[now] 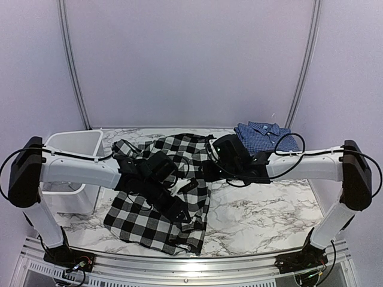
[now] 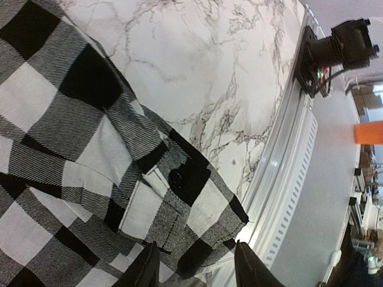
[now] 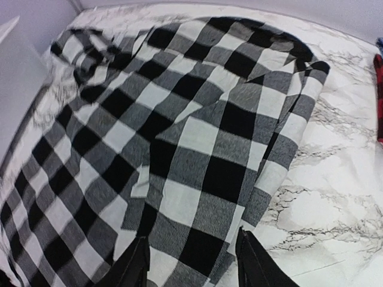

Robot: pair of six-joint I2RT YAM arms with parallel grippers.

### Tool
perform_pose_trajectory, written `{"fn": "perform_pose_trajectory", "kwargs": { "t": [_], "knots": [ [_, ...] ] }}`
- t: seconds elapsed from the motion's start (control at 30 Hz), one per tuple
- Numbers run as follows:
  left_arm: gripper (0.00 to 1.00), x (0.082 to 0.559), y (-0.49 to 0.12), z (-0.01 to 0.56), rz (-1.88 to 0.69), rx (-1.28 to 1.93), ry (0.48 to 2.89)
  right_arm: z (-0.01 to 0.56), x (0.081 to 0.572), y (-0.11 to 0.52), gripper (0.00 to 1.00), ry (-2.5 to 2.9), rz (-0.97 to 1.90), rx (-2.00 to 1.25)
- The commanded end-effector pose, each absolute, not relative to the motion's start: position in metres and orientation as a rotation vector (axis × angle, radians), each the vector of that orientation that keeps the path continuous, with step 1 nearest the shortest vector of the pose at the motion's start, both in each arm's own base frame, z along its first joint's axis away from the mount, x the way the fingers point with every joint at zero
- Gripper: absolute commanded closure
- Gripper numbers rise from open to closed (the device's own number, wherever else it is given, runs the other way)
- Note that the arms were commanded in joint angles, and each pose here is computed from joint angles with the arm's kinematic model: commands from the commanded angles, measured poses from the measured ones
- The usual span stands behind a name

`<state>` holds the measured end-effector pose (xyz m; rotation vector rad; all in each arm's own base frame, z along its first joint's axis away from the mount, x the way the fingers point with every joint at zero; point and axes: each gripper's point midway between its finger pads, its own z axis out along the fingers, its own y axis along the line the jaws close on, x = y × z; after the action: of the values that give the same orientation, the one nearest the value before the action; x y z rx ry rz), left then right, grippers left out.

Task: Fold and stack the long sleeve shirts
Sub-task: Smooth out the 1/3-folded shirt at the center of the board, then rotate the 1/3-folded shirt at the center of the board.

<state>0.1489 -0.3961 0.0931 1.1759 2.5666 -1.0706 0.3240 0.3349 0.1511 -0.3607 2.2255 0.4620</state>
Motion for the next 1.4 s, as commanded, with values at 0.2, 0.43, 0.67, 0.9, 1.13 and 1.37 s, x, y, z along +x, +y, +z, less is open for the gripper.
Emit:
{"fn": "perform_pose_trajectory", "kwargs": {
  "t": [0.2,0.43,0.67,0.9,1.13,1.37],
  "knots": [
    [0.59,0.214,-0.352,0.087,-0.919,0.599,2.652,0.093,0.242,0.358,0.67,2.407,0.541,-0.610],
    [0.62,0.214,-0.335,0.061,-0.867,0.528,2.712,0.046,0.208,0.360,0.67,2.512,0.596,-0.662],
    [0.66,0.211,-0.326,0.039,-0.791,0.508,2.747,0.025,0.200,0.352,0.67,2.561,0.586,-0.671],
    [0.73,0.200,-0.346,0.018,-0.779,0.480,2.784,0.015,0.214,0.325,0.65,2.596,0.497,-0.608],
    [0.75,0.201,-0.400,0.020,-0.853,0.453,2.760,0.023,0.255,0.273,0.64,2.582,0.428,-0.470],
    [0.75,0.210,-0.445,0.035,-0.915,0.396,2.710,0.047,0.285,0.249,0.62,2.535,0.373,-0.426]
  ]
}}
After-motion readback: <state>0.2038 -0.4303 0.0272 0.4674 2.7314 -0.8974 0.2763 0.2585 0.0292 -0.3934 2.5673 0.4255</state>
